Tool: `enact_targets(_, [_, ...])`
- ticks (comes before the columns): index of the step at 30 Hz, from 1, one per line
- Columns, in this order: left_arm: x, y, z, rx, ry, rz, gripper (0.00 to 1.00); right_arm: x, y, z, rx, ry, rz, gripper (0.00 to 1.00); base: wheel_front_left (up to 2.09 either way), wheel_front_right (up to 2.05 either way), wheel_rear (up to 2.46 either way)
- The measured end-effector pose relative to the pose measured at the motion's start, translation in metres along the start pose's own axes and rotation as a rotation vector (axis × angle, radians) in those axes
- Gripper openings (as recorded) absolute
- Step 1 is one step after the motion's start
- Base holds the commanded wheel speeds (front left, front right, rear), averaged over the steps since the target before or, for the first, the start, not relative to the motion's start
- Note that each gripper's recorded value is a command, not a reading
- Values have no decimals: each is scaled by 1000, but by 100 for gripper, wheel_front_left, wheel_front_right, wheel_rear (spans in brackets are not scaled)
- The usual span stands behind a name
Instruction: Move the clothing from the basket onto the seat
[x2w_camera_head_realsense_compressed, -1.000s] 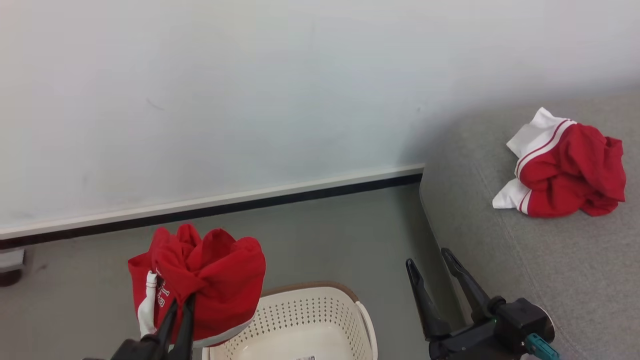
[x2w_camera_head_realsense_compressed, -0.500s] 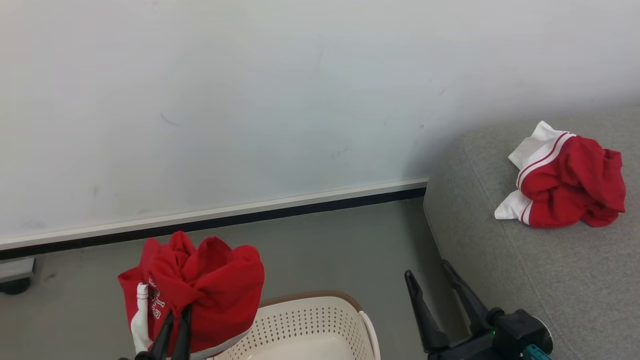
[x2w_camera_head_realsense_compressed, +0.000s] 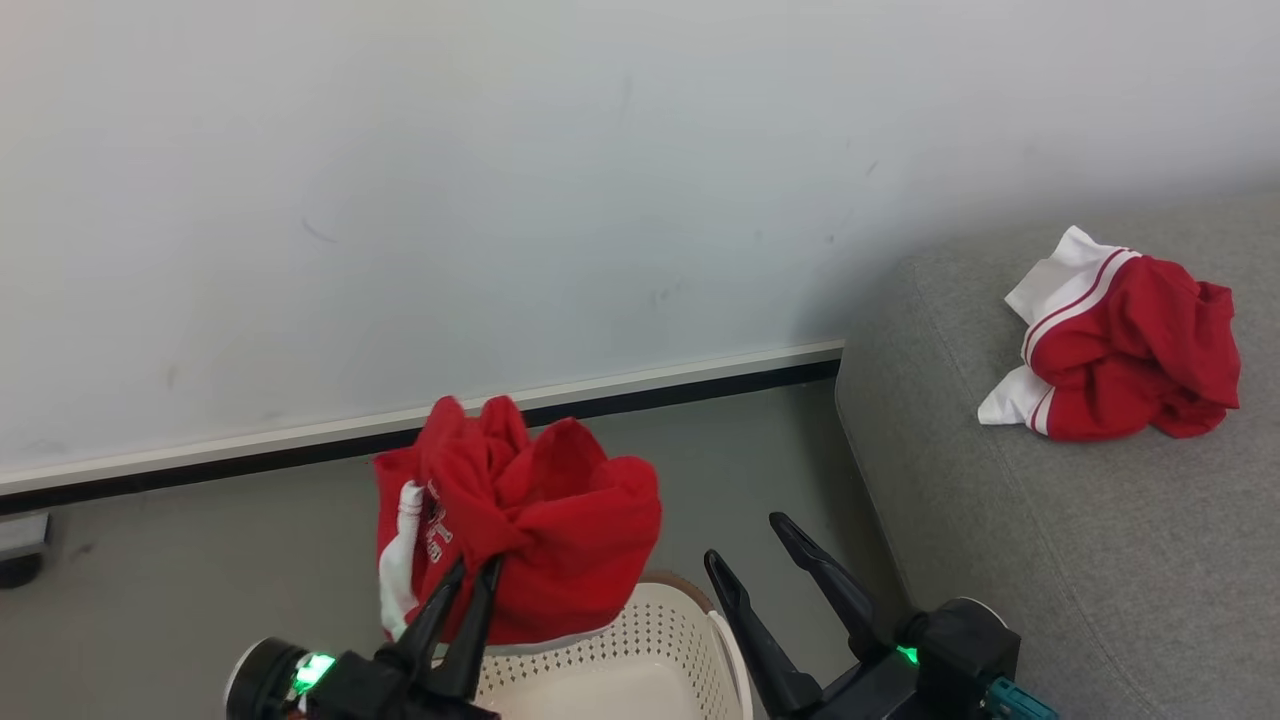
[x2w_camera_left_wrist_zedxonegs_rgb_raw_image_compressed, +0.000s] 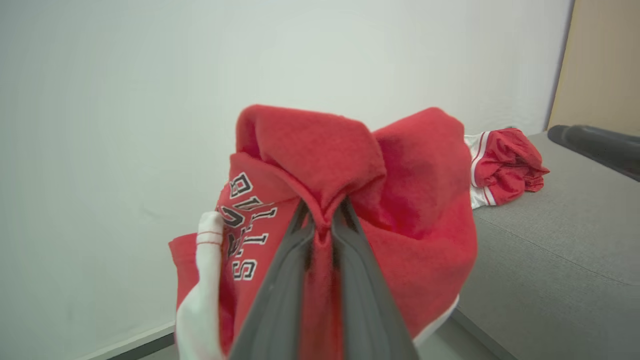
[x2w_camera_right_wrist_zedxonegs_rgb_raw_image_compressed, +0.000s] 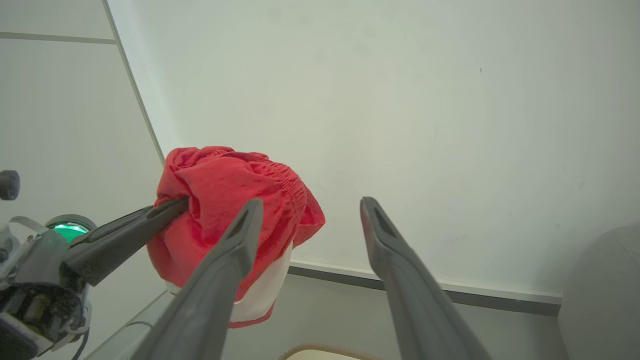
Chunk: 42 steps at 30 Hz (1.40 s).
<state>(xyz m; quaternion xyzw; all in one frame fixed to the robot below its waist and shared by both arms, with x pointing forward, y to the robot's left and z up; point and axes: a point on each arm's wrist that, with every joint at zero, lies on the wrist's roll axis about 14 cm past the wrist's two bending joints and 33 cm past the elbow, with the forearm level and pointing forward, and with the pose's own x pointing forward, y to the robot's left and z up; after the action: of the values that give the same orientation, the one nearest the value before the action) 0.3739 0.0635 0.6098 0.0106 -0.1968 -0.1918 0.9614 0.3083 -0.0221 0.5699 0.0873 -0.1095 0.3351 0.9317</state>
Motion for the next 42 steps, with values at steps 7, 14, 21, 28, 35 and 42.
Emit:
enact_targets(7, [25, -33, 17, -8, -72, -133, 0, 4, 0, 0, 8, 7, 24, 100, 0, 0, 0])
enact_targets(14, [37, -70, 30, -24, -120, -262, 0, 3, -2, -7, 23, 31, 25, 100, 0, 0, 0])
enact_targets(21, [36, -102, 40, -31, -153, -385, 0, 4, -5, -13, 15, 48, 20, 100, 0, 0, 0])
enact_targets(28, [34, -112, 40, -28, -157, -433, 0, 5, -6, -17, 10, 63, 24, 0, 0, 0, 0])
enact_targets(35, [36, -110, 34, -27, -139, -439, 0, 5, -7, -17, 3, 62, 22, 0, 0, 0, 0])
enact_targets(42, [36, -109, 27, -23, -116, -433, 17, 4, -14, -10, -17, 43, -1, 0, 0, 0, 0])
